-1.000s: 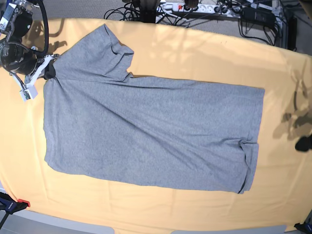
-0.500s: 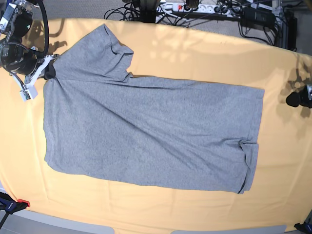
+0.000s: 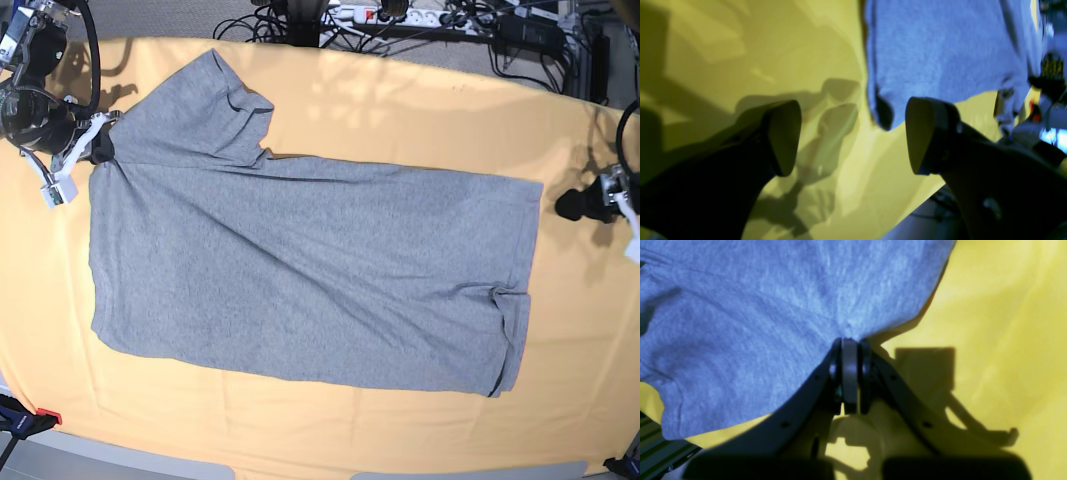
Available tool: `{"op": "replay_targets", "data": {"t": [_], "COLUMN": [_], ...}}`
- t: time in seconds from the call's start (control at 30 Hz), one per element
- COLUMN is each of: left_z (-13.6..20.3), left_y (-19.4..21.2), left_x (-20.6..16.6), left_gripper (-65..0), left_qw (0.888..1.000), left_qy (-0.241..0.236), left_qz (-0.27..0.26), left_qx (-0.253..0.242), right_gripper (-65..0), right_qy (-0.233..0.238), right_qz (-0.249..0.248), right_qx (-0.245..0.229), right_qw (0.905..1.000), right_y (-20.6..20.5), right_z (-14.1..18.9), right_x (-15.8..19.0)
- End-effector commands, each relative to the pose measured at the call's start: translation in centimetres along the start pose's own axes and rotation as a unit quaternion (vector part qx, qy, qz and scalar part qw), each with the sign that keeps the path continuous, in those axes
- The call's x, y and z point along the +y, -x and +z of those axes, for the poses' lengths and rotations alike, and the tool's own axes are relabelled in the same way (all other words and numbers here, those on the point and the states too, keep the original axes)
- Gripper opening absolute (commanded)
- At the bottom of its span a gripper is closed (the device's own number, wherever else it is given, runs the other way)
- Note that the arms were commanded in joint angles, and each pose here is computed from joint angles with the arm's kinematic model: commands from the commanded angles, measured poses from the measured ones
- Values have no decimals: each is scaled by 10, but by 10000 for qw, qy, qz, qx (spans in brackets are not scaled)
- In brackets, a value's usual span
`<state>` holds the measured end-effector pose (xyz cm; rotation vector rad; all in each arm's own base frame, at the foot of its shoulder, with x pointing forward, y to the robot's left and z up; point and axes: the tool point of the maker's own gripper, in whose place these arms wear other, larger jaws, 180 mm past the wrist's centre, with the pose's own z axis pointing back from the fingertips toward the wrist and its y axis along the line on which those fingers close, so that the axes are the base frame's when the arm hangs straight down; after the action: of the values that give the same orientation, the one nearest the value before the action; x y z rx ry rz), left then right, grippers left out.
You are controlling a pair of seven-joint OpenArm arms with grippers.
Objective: Layout the t-shirt on the table in an organized manner, then fold the t-shirt properly
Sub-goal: 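Move the left gripper to the other shoulder and grasp it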
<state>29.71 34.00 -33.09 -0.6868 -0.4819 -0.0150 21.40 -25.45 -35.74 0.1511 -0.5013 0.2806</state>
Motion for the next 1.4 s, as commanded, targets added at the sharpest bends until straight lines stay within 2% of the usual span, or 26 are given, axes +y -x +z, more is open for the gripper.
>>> {"op": "replay_targets", "data": {"t": [0.0,0.2,0.33,0.7,0.73,0.77,0.87,0.9,1.13,1.3,1.37], "left_z": [9,-2,-8,-53,-52,-51,-44,-41,-9,-9,-9], "left_y": [-9,-11,-9,1,1,0,-2,-3,-13,-12,-12], "left_x": [-4,-22,-25,-50,-50,-49,-44,-43,-28,-27,-26], "left_gripper": [-158,-158,-158,-166,-203,-270,-562,-639,-650,-650,-650], "left_qw": [9997,9972,9972,9957,9957,9957,9962,9964,9971,9971,9975], "left_qy": [-57,33,107,685,684,669,571,527,137,126,111], "left_qz": [-240,-694,-687,-579,-579,-583,-602,-611,-713,-704,-644], "left_qx": [28,289,286,252,252,250,256,257,239,253,255], "right_gripper": [-650,-650,-650,-650,-650,-650,-650,-650,-650,-650,-650], "right_qy": [122,124,123,124,124,126,124,129,322,440,347], "right_qz": [142,140,140,129,129,129,129,134,316,423,463], "right_qx": [-132,-130,-135,-134,-134,-132,-134,-131,-126,-7,-19], "right_qw": [9997,9997,9997,9998,9998,9998,9998,9997,9989,9981,9983], "right_y": [-10,-10,-10,-10,-10,-10,-10,-10,-15,-13,-15], "right_z": [7,7,7,7,7,7,7,7,17,23,26], "right_x": [-7,-7,-7,-7,-7,-7,-7,-7,-22,-31,-30]}}
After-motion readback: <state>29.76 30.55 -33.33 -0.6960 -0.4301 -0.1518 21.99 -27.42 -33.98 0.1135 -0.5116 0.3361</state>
